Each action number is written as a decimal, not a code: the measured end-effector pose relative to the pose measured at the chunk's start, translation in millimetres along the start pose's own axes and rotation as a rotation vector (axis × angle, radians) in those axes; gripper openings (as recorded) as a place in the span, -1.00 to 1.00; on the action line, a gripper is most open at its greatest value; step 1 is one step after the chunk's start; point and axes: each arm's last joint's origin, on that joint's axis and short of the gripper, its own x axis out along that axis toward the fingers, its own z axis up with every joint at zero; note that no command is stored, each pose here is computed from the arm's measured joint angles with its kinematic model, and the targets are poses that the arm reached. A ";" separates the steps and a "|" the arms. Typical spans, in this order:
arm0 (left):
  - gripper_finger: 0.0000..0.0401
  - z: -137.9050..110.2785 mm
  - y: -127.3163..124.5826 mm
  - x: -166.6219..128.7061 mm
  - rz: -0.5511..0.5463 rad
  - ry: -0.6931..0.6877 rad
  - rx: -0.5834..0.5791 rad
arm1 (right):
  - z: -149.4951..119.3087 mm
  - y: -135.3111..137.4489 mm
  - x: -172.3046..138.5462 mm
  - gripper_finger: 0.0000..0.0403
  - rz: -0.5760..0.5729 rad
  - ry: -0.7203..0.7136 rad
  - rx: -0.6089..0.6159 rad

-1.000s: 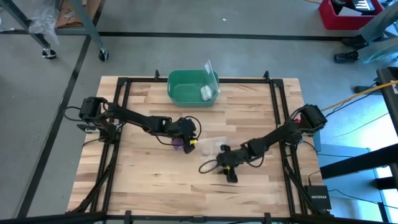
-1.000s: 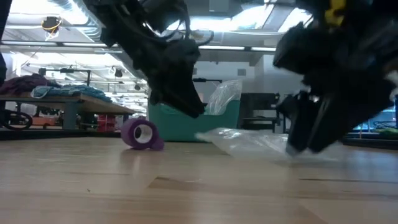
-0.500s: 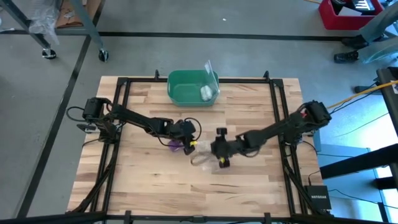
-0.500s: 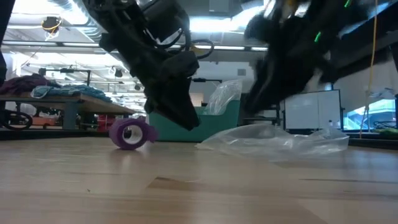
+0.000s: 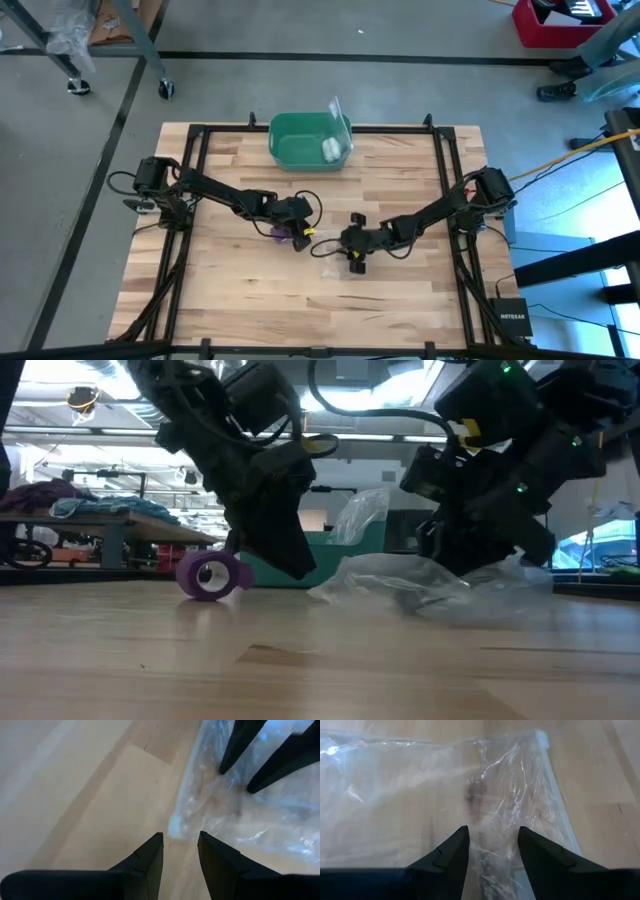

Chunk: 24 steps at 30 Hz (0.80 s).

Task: Roll bandage
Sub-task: Open the zip bag

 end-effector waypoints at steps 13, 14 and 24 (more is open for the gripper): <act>-0.43 -12.3 12.0 30.6 -0.146 0.028 -0.177 | -0.8 0.0 3.8 -0.12 0.007 -0.014 -0.028; -0.43 -13.1 11.7 33.4 -0.171 0.034 -0.182 | -0.9 -0.1 3.8 -0.12 0.004 -0.014 -0.028; -0.43 -8.9 6.6 35.1 -0.266 -0.003 -0.170 | -0.8 -0.3 3.9 -0.12 -0.014 -0.020 -0.028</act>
